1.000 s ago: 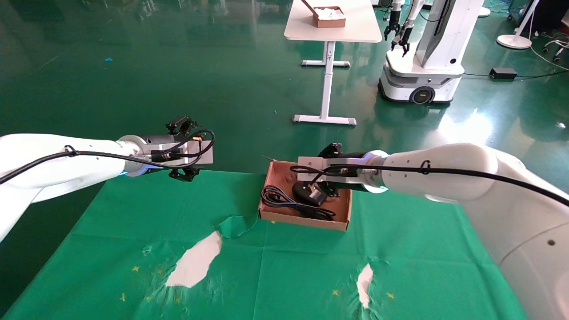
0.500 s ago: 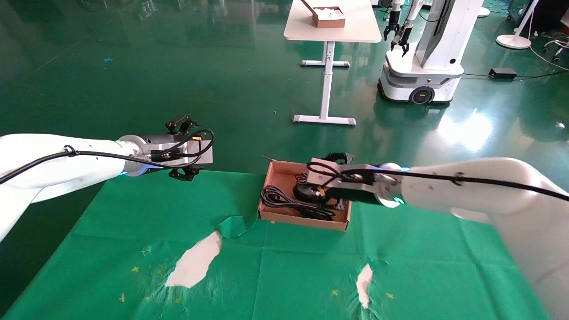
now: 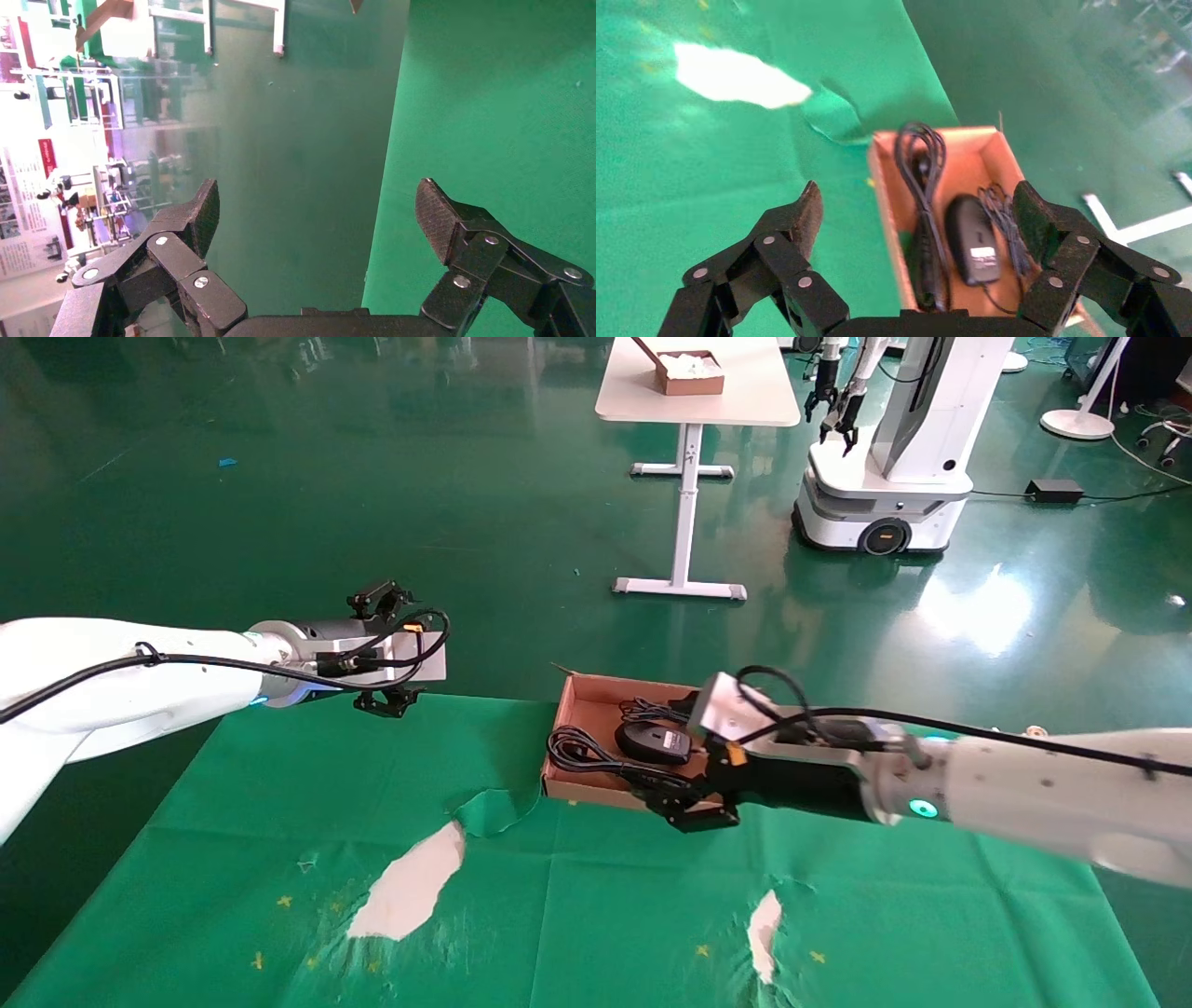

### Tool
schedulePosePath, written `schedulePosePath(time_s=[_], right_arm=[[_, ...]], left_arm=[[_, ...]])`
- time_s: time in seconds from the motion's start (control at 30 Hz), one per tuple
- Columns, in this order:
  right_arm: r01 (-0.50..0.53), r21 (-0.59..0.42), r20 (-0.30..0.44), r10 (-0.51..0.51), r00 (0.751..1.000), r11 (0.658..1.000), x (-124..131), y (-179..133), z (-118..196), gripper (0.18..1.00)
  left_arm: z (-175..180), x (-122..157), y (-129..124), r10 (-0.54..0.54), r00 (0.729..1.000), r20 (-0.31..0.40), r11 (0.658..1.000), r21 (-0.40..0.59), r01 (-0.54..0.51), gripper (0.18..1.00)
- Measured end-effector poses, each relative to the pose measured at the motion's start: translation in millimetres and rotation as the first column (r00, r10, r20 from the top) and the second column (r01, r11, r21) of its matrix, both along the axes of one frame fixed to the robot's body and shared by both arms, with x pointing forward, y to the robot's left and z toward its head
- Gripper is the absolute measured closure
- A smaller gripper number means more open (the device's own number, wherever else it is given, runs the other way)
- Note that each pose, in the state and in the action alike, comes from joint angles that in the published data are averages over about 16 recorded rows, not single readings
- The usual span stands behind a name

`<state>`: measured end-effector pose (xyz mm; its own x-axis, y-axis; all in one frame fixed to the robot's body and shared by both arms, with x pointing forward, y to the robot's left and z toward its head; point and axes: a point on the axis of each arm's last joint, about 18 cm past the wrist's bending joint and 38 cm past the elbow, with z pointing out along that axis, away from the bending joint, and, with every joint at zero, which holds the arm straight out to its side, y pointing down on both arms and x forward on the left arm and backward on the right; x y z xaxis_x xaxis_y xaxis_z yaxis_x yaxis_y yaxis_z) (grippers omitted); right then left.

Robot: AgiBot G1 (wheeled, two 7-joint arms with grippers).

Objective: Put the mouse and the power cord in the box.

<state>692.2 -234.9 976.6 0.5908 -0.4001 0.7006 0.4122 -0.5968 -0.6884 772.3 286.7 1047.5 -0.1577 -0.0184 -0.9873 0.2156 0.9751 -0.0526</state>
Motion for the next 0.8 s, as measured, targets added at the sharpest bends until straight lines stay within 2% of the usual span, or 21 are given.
schedulePosePath(time_s=[0.2,0.37,0.57,0.8], right_arm=[[-0.074,0.096,-0.038,0.078,0.996,0.993,-28,-14,-1,0.215],[-0.137,0.165,-0.057,0.148,0.987,0.977,-55,-25,0,0.19],[-0.216,0.231,-0.07,0.237,0.969,0.949,-89,-37,3,0.179],[-0.31,0.285,-0.077,0.344,0.936,0.907,-133,-50,7,0.178]], left_arm=[[-16,-5,-4,-0.056,0.997,-0.047,0.994,-0.097,0.051,0.184],[-33,-15,-10,-0.137,0.986,-0.098,0.967,-0.227,0.112,0.184],[-51,-34,-15,-0.254,0.956,-0.144,0.903,-0.39,0.181,0.184],[-62,-61,-18,-0.388,0.907,-0.164,0.8,-0.548,0.243,0.184]])
